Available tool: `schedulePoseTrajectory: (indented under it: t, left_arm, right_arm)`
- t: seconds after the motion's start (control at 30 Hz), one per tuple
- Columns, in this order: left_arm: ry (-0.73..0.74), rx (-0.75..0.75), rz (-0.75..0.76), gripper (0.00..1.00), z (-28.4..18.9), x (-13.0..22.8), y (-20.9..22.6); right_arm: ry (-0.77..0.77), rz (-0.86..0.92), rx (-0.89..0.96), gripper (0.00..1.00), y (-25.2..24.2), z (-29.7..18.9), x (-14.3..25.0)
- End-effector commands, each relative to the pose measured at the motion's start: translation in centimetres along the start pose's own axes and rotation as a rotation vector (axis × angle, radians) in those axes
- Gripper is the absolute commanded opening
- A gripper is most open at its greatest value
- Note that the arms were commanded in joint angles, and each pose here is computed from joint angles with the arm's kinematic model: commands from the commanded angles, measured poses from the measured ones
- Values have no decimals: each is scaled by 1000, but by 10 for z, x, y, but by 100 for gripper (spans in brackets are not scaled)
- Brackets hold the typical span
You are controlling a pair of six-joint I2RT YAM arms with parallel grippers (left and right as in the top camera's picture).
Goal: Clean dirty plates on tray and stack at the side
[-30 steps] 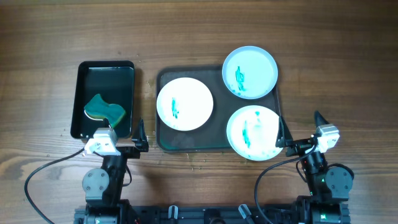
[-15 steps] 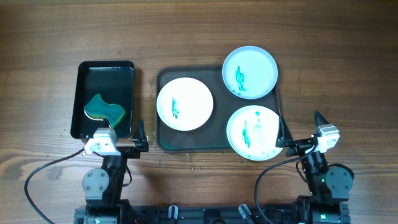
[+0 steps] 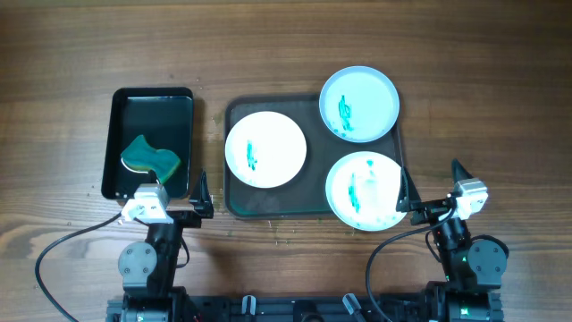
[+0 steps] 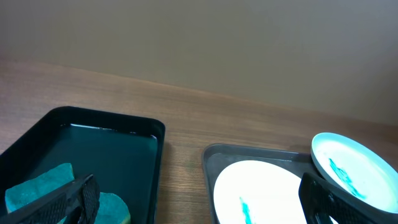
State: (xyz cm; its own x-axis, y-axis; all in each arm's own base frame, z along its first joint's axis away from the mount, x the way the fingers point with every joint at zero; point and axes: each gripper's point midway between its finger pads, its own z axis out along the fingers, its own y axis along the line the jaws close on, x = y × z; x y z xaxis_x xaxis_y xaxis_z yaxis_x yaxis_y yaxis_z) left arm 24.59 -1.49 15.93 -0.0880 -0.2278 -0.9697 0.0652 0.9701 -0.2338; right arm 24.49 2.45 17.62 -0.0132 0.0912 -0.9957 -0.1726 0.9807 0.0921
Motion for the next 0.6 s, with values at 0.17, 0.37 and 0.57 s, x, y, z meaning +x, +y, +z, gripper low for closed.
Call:
schedulePoseTrajectory:
  t: [0.17, 0.37, 0.57]
  left_arm:
    - [14, 12, -10, 100, 1, 4, -2]
    - [4, -1, -8, 100, 1, 2, 0]
    - [-28, -5, -7, 100, 0, -6, 1]
  right_arm:
    - [-5, 10, -4, 100, 1, 0, -1]
    - [-14, 17, 20, 100, -3, 0, -3]
    - [-48, 108, -10, 100, 2, 0, -12]
